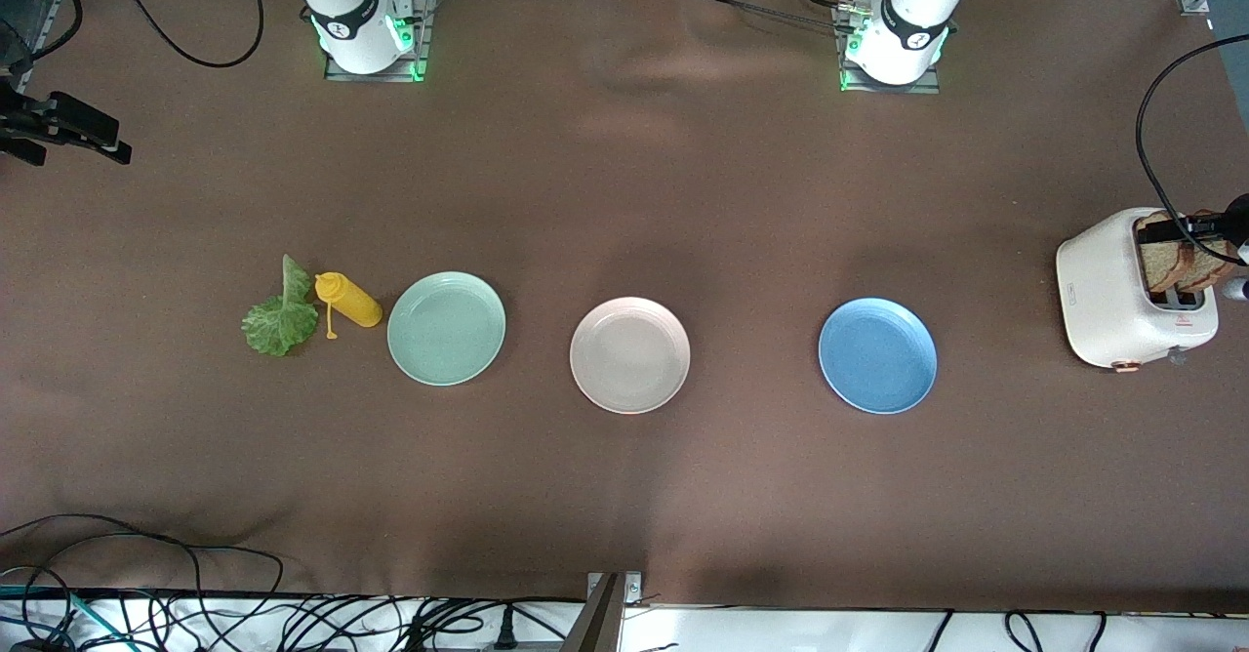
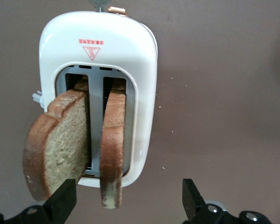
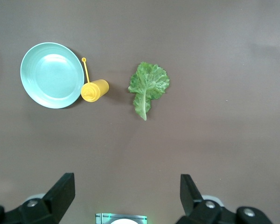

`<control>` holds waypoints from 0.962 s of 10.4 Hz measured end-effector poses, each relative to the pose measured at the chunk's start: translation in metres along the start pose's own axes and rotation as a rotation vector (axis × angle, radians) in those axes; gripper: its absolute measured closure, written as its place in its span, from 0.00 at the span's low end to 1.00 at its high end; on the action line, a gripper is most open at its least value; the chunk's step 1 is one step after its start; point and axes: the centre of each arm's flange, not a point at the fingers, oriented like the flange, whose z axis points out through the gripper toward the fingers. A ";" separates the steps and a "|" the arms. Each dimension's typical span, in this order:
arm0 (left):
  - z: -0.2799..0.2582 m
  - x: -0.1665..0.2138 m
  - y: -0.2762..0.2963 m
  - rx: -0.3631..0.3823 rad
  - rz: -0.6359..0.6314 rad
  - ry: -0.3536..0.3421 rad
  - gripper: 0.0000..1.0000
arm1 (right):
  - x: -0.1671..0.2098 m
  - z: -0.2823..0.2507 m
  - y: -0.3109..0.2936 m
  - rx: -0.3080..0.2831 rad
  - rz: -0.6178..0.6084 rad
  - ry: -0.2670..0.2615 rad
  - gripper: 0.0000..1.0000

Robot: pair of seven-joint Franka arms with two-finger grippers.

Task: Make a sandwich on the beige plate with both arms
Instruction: 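Lower the left gripper onto a bread slice in the white toaster, then grasp the bread slice and lift it out with the left gripper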

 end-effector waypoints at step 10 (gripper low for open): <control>0.030 0.012 -0.011 -0.011 0.056 -0.025 0.41 | 0.000 0.000 0.000 0.000 0.000 0.000 0.00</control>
